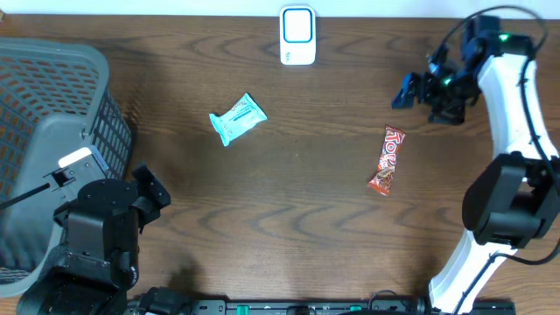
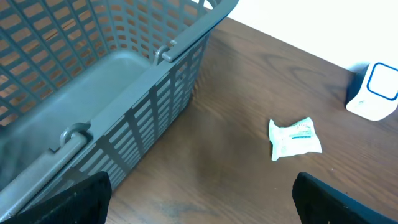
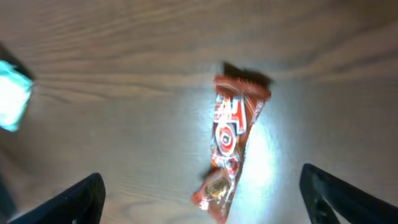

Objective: Scan the item barcode
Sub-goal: 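Reach the right gripper to the red candy bar and grasp it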

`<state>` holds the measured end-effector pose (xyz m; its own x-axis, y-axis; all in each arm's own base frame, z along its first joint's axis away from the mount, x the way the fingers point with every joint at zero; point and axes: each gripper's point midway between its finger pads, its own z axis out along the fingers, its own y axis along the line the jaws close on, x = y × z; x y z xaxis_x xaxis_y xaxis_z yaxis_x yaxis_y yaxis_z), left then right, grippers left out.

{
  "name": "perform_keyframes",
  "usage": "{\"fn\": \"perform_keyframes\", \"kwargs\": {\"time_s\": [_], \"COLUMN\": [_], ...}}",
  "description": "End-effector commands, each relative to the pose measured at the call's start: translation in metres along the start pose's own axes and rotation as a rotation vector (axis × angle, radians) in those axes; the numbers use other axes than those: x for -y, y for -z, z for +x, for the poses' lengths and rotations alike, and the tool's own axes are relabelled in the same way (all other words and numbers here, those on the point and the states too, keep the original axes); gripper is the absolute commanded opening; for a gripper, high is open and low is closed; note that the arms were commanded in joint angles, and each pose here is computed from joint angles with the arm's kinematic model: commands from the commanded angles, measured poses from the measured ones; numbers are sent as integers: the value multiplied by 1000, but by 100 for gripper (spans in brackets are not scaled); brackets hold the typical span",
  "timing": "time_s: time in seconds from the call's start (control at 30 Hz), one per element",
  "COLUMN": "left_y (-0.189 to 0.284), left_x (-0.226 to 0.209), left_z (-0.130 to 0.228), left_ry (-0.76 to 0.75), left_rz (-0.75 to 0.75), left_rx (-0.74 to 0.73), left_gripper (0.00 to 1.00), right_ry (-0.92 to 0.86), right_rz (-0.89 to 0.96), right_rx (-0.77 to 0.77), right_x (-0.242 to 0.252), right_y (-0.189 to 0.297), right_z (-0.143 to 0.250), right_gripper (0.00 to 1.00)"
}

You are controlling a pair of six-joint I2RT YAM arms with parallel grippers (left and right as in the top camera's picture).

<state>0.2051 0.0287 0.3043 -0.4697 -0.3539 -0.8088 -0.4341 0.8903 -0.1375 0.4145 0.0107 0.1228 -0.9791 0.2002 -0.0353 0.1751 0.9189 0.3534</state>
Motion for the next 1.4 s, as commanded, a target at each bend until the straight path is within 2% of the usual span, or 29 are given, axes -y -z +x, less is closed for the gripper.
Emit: {"fn": "perform_keyframes", "kwargs": {"time_s": [0.0, 0.27, 0.7, 0.9, 0.97, 1.07, 1.17, 1.23, 1.37], "left_y": [0, 0, 0, 0, 0, 0, 0, 0, 0], "left_x": [-3, -3, -3, -3, -3, -3, -3, -3, -3], "left_z": [-1, -1, -1, -1, -1, -1, -1, -1, -1], "left_ry": [4, 4, 3, 3, 4, 4, 4, 4, 4], "left_rz": [-15, -15, -15, -15, -15, -15, -15, -15, -15], "left_rx": [7, 7, 7, 7, 7, 7, 7, 7, 7], "left_gripper": [93, 93, 93, 93, 93, 93, 93, 93, 93], "right_ry": [46, 195, 220, 195, 195, 193, 199, 197, 200], "right_rz": [39, -57, -80, -83, -83, -82, -83, -83, -86], "right_rx": [-48, -90, -17, 26, 26, 12, -2, -6, 8], "right_x": [12, 20, 38, 45, 45, 46, 47, 47, 45], "right_y": [-30, -77, -132, -149, -151, -152, -153, -153, -151], "right_z": [14, 38, 50, 53, 54, 59, 63, 65, 59], "right_gripper": [96, 90, 88, 82, 76, 61, 28, 1, 1]}}
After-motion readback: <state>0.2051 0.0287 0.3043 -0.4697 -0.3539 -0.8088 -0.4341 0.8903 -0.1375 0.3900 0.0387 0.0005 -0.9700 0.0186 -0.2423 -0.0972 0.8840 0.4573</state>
